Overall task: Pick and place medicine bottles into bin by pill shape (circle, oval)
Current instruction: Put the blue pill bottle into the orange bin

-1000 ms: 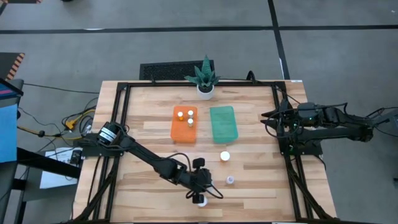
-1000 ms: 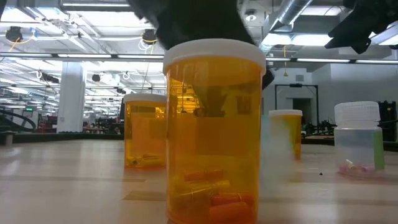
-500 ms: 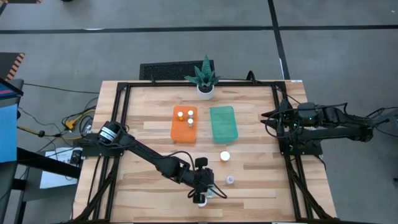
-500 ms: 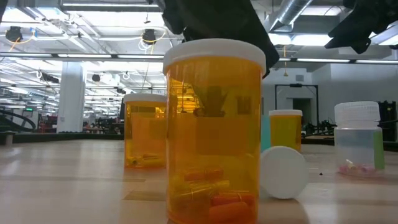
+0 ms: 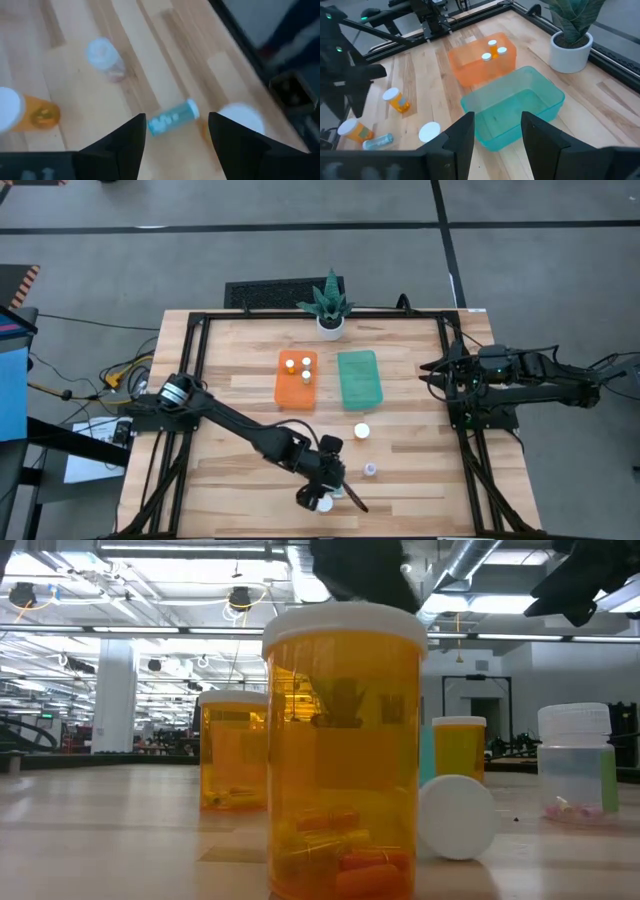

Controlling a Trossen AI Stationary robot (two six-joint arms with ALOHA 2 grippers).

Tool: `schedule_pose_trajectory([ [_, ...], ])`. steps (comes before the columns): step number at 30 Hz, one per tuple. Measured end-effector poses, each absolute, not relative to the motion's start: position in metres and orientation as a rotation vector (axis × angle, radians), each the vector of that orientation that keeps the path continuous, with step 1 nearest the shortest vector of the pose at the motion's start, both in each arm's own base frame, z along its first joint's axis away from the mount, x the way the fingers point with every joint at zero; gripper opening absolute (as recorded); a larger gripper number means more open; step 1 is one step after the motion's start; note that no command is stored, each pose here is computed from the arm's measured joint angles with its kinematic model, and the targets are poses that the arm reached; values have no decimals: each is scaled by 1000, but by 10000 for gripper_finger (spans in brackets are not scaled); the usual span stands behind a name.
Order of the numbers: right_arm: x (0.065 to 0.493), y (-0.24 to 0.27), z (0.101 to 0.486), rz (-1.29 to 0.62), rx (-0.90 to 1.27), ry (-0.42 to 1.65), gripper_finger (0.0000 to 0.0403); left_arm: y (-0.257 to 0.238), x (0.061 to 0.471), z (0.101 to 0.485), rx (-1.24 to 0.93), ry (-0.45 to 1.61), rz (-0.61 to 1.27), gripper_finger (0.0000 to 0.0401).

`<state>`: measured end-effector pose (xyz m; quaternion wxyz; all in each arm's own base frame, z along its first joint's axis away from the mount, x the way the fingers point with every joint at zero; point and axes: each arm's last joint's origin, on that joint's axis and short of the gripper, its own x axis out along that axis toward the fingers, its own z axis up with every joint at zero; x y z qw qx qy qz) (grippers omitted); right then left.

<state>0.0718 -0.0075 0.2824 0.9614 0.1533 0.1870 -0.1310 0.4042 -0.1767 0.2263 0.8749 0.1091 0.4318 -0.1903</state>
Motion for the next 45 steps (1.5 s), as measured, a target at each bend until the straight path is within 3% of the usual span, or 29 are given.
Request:
schedule_pose_trajectory([
  [18, 71, -7, 281, -271, 325, 396, 175, -139, 427, 190, 528, 867, -760, 210],
  [45, 70, -7, 279, -274, 324, 417, 175, -150, 443, 146, 657, 803, -923, 210],
])
